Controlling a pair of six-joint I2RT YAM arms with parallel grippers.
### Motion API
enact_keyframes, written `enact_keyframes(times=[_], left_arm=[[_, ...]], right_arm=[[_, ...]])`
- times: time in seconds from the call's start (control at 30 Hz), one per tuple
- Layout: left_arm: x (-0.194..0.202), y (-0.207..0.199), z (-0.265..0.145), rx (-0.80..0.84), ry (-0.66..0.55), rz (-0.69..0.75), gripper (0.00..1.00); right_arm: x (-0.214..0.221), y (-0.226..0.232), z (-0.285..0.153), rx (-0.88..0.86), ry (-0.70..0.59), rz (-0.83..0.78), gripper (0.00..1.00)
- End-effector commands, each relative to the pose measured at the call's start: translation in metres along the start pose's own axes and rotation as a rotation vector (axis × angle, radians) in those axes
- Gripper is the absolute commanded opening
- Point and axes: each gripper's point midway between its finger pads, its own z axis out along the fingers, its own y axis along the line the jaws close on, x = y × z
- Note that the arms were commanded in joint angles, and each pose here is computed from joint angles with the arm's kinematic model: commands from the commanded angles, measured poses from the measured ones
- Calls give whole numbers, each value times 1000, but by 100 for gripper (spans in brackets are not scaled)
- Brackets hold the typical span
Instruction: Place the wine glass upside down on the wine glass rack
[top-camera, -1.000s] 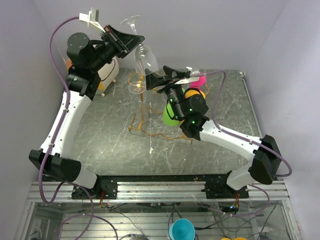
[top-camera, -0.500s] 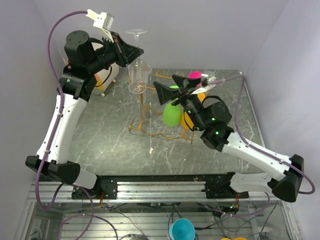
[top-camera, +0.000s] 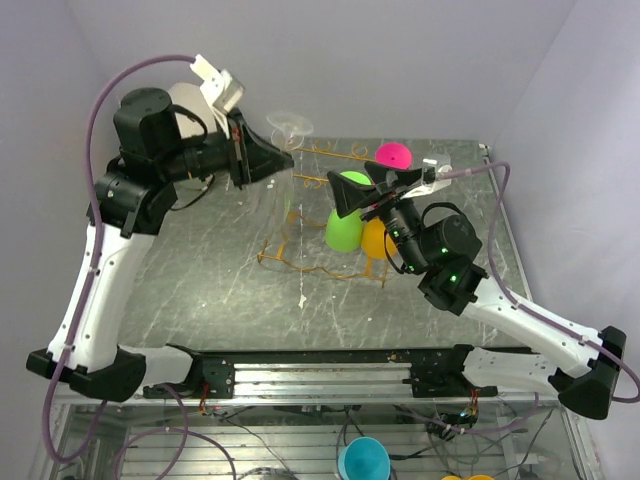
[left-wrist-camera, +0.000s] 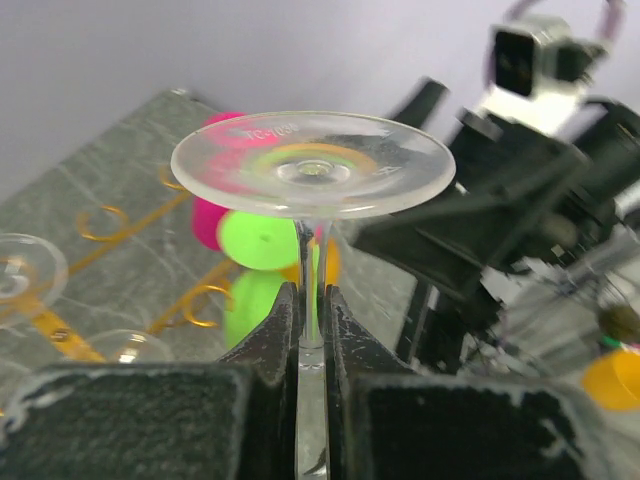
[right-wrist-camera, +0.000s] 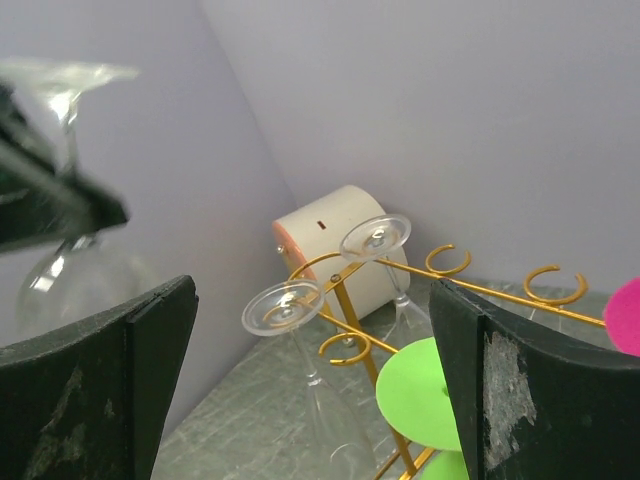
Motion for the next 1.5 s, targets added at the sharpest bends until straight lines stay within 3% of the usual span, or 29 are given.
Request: enact_keyframes(times=[0.0,0.23,0.53,0.87,1.47], left_arm=[[27,-37,-5,140,59,-13,7],[69,-26,21,71,81,-101,7],[100,-9,44,26,62,-155,7],[113,23,54,-112,73,-182,7],[143,42,64,-178,130,-191,7]], right_arm=[[-15,-9,-3,59,-31,-8,100],[-26,-44,-2,266,-12,-31,100],[-58,-51,-30,275,-95,31,100],[-50,-54,-42,260,-77,34,100],[-41,-53,-43,236,-47,-1,99]])
